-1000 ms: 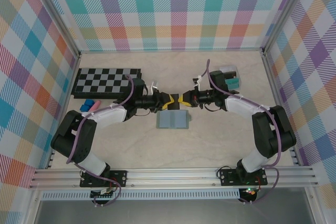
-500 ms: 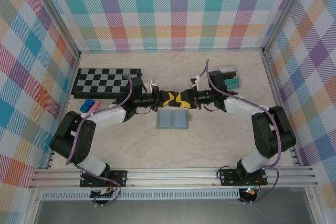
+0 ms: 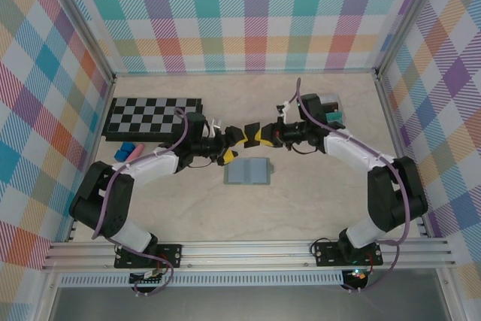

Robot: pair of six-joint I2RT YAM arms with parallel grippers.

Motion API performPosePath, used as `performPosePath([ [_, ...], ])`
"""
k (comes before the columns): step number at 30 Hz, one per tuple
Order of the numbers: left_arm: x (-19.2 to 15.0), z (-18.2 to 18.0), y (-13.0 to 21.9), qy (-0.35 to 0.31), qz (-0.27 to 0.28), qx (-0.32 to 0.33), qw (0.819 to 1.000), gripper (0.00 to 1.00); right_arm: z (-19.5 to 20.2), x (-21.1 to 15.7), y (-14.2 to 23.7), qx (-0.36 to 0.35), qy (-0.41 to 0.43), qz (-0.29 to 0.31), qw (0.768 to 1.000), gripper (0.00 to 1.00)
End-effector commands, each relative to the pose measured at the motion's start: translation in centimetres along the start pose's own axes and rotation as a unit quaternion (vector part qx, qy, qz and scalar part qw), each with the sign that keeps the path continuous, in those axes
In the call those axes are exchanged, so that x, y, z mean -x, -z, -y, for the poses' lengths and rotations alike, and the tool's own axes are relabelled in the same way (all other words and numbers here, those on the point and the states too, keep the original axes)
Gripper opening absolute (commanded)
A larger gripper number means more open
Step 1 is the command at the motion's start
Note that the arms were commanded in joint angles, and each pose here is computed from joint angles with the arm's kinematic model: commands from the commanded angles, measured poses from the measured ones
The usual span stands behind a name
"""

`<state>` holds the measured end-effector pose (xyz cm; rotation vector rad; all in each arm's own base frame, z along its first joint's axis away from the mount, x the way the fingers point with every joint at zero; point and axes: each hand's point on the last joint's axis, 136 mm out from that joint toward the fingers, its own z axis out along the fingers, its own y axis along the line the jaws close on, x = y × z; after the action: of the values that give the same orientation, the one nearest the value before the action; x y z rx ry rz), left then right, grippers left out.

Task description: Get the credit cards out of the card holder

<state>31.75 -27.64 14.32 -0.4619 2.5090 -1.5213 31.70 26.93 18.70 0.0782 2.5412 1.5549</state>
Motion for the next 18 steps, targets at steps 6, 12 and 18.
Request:
performPosePath([
  [6,1.6,-4.1,5.3,-0.064,0.066,0.178,0.98,1.0,7.6,6.3,8.6,-0.323,-0.07,0.181,0.926,0.0],
  [12,2.0,-4.4,7.0,-0.096,0.073,0.234,0.965,1.0,10.8,10.5,14.5,-0.432,-0.168,0.306,0.832,0.0],
  [18,2.4,-4.1,6.9,-0.117,0.058,0.246,0.96,1.0,12.5,14.4,15.8,-0.473,-0.221,0.351,0.777,0.0],
])
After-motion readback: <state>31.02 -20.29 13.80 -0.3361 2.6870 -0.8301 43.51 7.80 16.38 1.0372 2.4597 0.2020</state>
